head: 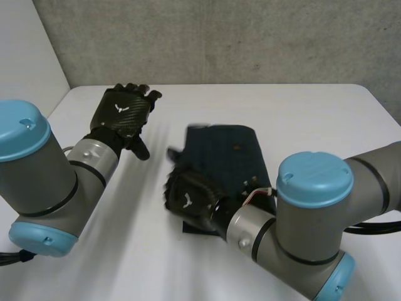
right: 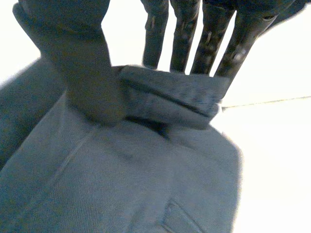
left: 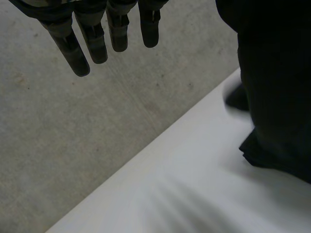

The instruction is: Fold the shorts.

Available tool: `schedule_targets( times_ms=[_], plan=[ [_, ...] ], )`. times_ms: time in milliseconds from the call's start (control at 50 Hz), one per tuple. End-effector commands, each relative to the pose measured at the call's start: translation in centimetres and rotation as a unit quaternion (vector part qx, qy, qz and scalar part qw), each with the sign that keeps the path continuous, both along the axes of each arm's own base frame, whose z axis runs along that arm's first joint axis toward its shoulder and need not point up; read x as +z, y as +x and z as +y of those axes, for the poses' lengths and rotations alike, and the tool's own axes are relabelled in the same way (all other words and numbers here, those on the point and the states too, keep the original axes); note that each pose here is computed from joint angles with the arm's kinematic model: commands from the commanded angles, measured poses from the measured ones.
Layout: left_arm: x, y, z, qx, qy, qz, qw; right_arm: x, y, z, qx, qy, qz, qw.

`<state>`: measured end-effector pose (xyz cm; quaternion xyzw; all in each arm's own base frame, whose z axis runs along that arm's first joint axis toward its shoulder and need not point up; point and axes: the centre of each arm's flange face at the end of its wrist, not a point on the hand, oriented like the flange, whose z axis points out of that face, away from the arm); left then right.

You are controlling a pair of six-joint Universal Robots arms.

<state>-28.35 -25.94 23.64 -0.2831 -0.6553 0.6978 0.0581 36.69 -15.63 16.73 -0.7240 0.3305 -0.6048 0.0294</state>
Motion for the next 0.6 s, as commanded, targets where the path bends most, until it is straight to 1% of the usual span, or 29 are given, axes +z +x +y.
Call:
schedule_targets(
  times_ms=[20,60,80,120,140,200,220,260,320,360,380,440,480,600],
  plan=[
    [1.9,-0.5,-0.9,0.0,-0.014,0.042,0.999,1.2,-1.4,-2.6,-0.074,0.074,-0.049,0.993],
    [2.6,-0.6,-1.1,0.0,-0.019,0.057,0.998,2.8,-2.0,-3.7,-0.109,0.106,-0.091,0.984],
    [3.1,-0.8,-1.5,-0.001,-0.018,0.071,0.997,4.8,-2.7,-4.7,-0.142,0.148,-0.145,0.968],
    [3.6,-1.1,-1.8,-0.004,-0.02,0.083,0.996,6.3,-3.3,-5.5,-0.168,0.183,-0.192,0.949],
    [3.7,-1.5,-1.9,-0.009,-0.016,0.092,0.996,7.4,-3.8,-6.4,-0.194,0.218,-0.23,0.929],
    [3.2,-2.6,-1.6,-0.022,0.004,0.097,0.995,8.0,-4.6,-7.8,-0.233,0.271,-0.274,0.893],
    [2.7,-3.7,-1.0,-0.036,0.021,0.095,0.995,8.2,-5.1,-8.5,-0.253,0.297,-0.292,0.873],
    [2.1,-4.7,-0.4,-0.049,0.039,0.091,0.994,8.2,-5.5,-9.0,-0.269,0.318,-0.298,0.859],
    [-0.1,-6.6,1.0,-0.069,0.089,0.073,0.991,6.8,-5.6,-10.0,-0.297,0.343,-0.277,0.847],
    [-1.3,-7.3,1.6,-0.075,0.115,0.063,0.989,6.1,-5.7,-10.5,-0.312,0.356,-0.265,0.84],
    [-2.4,-7.8,2.1,-0.075,0.137,0.055,0.986,5.5,-5.9,-11.1,-0.326,0.371,-0.255,0.831],
    [-3.6,-8.3,2.8,-0.069,0.16,0.047,0.984,4.1,-6.5,-11.5,-0.349,0.405,-0.229,0.813],
    [-4.0,-8.5,3.2,-0.061,0.165,0.044,0.983,3.8,-6.6,-11.4,-0.355,0.416,-0.223,0.807],
    [-4.1,-9.0,4.0,-0.064,0.166,0.042,0.983,3.6,-7.7,-12.3,-0.373,0.414,-0.232,0.797]
  ],
)
